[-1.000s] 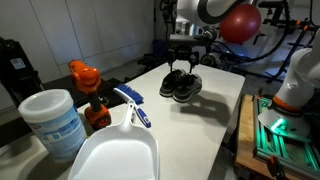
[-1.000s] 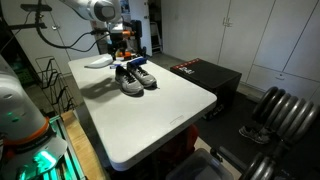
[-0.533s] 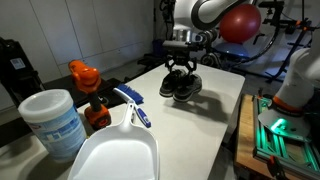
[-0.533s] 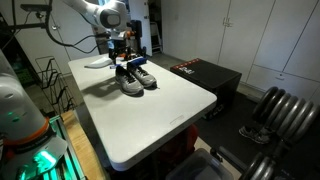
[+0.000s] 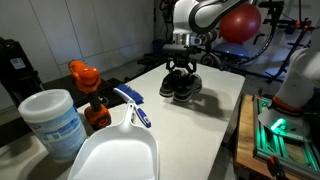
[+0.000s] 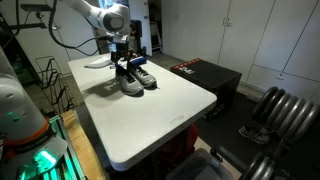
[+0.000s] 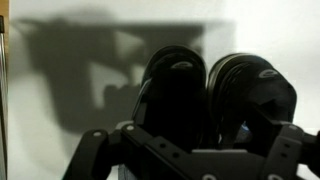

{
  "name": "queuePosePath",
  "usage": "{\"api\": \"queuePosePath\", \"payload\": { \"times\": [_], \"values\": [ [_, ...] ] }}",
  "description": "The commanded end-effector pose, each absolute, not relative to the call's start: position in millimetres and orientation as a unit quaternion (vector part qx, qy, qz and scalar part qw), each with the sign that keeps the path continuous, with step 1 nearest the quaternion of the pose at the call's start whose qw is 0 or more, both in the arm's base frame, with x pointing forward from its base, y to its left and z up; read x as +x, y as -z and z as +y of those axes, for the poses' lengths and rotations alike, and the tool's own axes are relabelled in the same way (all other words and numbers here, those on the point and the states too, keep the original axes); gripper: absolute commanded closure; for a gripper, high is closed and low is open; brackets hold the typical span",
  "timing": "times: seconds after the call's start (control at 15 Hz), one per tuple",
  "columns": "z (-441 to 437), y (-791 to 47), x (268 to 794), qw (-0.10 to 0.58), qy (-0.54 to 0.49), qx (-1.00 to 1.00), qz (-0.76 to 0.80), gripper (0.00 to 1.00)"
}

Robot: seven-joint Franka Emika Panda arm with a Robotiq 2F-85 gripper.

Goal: Turn the shoes anticlockwise

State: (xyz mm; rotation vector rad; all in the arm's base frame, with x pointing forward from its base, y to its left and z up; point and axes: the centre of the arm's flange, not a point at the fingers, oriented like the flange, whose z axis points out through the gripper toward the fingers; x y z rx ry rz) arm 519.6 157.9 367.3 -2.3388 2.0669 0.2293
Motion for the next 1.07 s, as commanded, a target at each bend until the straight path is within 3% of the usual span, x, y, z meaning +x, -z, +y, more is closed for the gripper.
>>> {"api": "queuePosePath", "payload": {
  "times": [0.0, 0.87, 1.0],
  "values": [
    [151.7, -353.2, 518.9, 0.003, -0.056, -0.734, 0.677, 0.0],
    [150.6, -323.8, 536.4, 0.013, -0.038, -0.712, 0.701, 0.0],
    [150.6, -321.0, 536.2, 0.01, -0.042, -0.714, 0.699, 0.2]
  ]
}}
